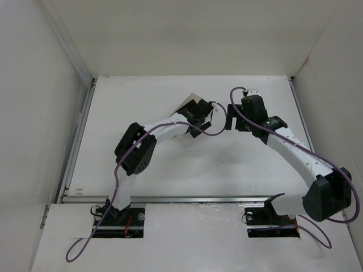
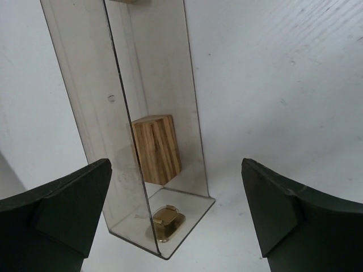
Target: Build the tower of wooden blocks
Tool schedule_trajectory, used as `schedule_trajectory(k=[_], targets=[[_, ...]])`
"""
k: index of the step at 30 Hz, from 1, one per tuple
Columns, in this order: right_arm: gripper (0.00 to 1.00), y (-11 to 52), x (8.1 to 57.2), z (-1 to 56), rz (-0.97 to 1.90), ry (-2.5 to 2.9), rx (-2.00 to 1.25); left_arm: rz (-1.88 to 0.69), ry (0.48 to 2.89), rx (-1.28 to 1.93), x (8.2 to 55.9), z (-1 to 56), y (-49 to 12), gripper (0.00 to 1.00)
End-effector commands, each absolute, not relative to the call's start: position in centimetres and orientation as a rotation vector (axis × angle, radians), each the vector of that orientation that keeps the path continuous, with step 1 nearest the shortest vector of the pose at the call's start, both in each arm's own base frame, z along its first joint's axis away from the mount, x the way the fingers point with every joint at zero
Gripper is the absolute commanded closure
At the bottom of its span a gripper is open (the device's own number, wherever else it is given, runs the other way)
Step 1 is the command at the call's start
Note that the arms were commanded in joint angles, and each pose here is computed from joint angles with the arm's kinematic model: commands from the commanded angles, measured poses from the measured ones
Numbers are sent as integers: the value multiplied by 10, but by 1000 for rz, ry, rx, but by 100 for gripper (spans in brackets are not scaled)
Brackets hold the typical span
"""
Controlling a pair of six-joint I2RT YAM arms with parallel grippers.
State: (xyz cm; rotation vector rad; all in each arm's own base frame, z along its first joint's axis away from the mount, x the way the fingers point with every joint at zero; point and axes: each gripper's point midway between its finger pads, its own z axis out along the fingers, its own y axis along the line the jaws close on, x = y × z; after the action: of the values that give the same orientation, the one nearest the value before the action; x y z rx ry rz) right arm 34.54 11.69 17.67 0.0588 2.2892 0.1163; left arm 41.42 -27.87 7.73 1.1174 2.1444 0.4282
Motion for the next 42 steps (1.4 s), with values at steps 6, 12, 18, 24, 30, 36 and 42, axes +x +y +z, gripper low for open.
schedule_trajectory(k=[6,12,18,24,30,36,42], targets=[[0,132,341,183,204,2265,-8,81,2138,935,429,142,-285,0],[0,136,340,180,220,2278,-19,-77,2177,962,441,141,-282,0],[0,140,341,181,225,2278,-30,-165,2301,996,449,115,-276,0],[0,141,344,184,221,2276,-40,-174,2357,954,460,98,-261,2],[0,141,345,182,213,2295,-42,-237,2383,999,453,86,-262,13],[0,139,346,182,201,2293,-37,-255,2405,1012,453,76,-265,49],[0,139,342,177,188,2308,-45,-240,2415,1011,452,75,-262,85]])
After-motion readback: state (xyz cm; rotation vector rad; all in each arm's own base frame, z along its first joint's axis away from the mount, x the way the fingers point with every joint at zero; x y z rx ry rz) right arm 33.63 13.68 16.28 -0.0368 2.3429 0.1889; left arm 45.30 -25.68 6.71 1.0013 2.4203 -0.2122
